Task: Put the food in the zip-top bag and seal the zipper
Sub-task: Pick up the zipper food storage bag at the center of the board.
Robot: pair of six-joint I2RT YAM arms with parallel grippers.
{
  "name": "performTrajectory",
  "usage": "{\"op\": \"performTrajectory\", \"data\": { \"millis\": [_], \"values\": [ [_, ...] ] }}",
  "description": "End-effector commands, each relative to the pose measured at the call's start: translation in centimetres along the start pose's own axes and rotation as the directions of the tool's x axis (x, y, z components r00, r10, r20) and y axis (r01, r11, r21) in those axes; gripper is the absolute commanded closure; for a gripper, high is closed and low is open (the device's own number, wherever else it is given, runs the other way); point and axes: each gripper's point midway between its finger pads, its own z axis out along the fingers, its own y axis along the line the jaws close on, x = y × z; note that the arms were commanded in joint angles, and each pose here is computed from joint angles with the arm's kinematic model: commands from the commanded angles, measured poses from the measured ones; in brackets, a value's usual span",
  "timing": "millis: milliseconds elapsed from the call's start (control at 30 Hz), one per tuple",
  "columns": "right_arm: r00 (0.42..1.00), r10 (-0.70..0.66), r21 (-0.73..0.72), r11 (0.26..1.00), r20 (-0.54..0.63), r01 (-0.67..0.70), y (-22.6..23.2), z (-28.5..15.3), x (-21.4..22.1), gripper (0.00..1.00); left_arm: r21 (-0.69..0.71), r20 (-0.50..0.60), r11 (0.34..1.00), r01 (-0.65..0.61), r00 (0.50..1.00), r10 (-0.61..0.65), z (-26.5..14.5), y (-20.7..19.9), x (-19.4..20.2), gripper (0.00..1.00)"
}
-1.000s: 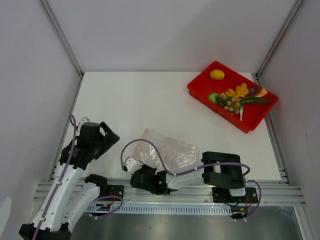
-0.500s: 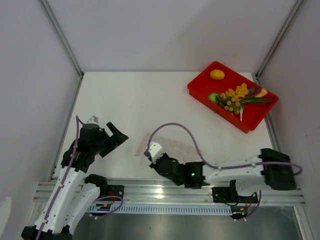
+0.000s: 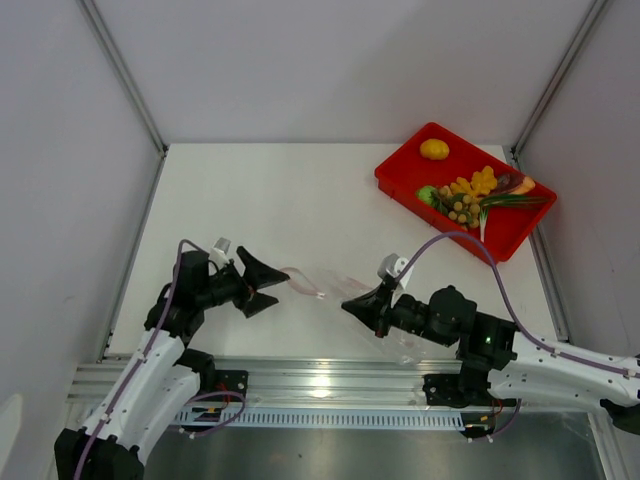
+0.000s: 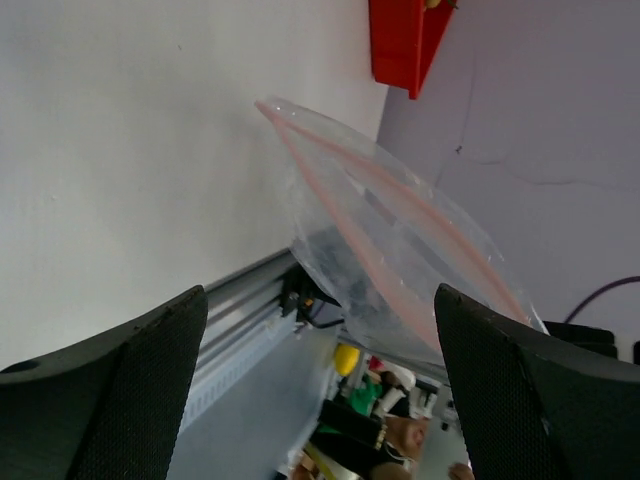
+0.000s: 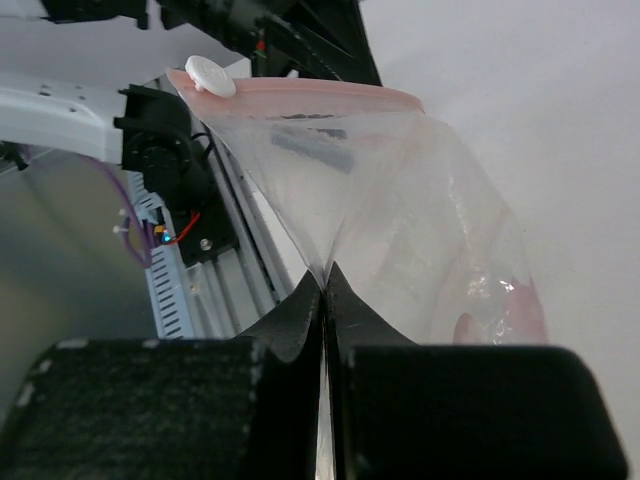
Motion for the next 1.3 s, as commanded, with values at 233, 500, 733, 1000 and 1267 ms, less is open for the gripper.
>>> {"op": "performTrajectory", "data": {
  "millis": [233, 500, 733, 1000, 1267],
  "values": [
    [0.999, 0.029, -0.097, 0.995, -0.028, -0.032, 1.9, -1.0, 0.8, 1.00, 0.182, -0.162, 0.969, 0.165, 0.977, -0.136, 0.1, -4.4, 1.9, 0.06],
    [0.999, 0.041, 0.015, 0.999, -0.002, -0.041, 0.0, -0.6, 0.8, 1.00, 0.143, -0.201, 0.974, 0.176, 0.969, -0.146, 0.5, -4.2, 3.9, 0.12],
    [0.998, 0.055, 0.070, 0.996, 0.007, -0.055, -1.0, -0.9, 0.8, 1.00, 0.115, -0.095, 0.971, 0.210, 0.975, -0.200, 0.5, -1.4, 3.5, 0.19],
    [0.999, 0.054, 0.025, 0.998, 0.000, -0.054, -0.1, -0.7, 1.0, 1.00, 0.112, -0.159, 0.969, 0.219, 0.967, -0.200, 1.5, -1.6, 4.3, 0.20],
    [0.999, 0.047, 0.011, 0.999, -0.013, -0.047, 0.4, -0.6, 1.4, 1.00, 0.112, -0.157, 0.966, 0.233, 0.964, -0.214, 2.1, -1.6, 4.0, 0.19]
  ]
}}
